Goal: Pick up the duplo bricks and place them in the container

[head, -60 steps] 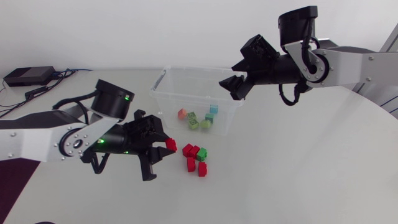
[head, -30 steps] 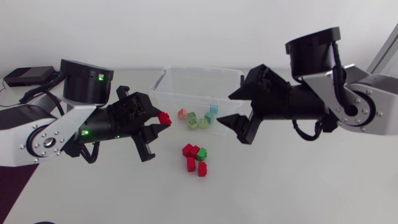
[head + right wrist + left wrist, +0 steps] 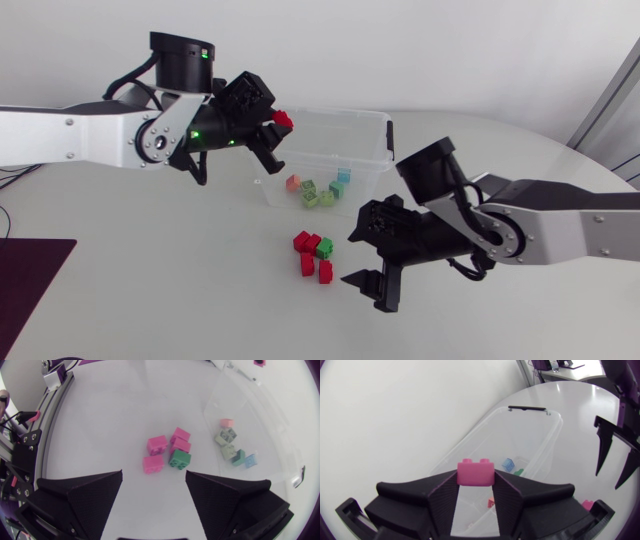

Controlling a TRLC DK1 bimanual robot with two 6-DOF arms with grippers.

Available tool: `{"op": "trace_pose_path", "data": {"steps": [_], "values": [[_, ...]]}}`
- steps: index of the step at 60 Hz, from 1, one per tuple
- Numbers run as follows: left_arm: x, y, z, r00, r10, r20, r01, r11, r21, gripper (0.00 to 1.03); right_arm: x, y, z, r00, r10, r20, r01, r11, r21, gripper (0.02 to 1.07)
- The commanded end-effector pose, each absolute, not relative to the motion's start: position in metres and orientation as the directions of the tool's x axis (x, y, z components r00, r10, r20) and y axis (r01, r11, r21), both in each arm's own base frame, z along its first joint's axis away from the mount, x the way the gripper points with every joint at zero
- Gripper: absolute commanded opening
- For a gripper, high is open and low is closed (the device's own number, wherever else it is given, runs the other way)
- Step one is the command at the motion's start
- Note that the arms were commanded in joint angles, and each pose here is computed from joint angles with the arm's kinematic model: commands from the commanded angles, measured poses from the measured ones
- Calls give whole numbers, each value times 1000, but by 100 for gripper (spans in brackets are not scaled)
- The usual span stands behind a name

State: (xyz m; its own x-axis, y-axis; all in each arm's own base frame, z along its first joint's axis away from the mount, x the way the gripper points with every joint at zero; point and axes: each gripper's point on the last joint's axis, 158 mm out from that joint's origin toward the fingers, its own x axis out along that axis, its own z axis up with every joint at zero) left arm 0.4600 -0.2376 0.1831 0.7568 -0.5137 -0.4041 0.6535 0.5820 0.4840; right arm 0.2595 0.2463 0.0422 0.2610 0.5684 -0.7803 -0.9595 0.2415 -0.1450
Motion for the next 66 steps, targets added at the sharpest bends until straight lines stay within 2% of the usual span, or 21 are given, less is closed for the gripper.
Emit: {"op": "trace_pose_path", "data": {"steps": [1, 16, 29, 34, 36, 37, 38, 45, 52, 59, 66], "values": [[485, -236, 188, 780, -495, -382, 625, 623, 471, 31, 246, 245, 18, 193, 542, -818, -977, 186, -107, 93], [523, -239, 174, 789, -467, -400, 613, 638, 466, 31, 251, 254, -10, 133, 502, -854, -987, 147, -67, 93], [542, -243, 160, 779, -455, -430, 623, 638, 453, 35, 269, 267, -18, 126, 492, -862, -988, 137, -66, 93], [547, -244, 150, 761, -453, -465, 642, 634, 431, 46, 274, 272, -21, 121, 487, -865, -989, 129, -66, 93], [550, -243, 145, 746, -460, -482, 657, 630, 415, 57, 277, 274, -23, 115, 483, -868, -990, 124, -62, 93], [550, -243, 144, 745, -460, -483, 657, 630, 414, 58, 277, 275, -23, 116, 484, -867, -990, 123, -64, 93], [550, -244, 141, 735, -466, -493, 668, 624, 405, 67, 278, 276, -23, 112, 483, -869, -991, 117, -63, 92], [545, -246, 130, 694, -485, -533, 708, 594, 381, 94, 280, 281, -23, 102, 480, -871, -993, 102, -60, 91], [538, -245, 125, 672, -485, -559, 728, 572, 378, 98, 276, 281, -25, 79, 465, -882, -995, 86, -43, 87], [524, -241, 130, 662, -490, -568, 738, 560, 377, 98, 272, 281, -29, 63, 456, -888, -996, 80, -30, 77], [496, -234, 130, 646, -489, -587, 755, 524, 394, 98, 266, 276, -41, 34, 431, -902, -997, 82, 1, 62]]}}
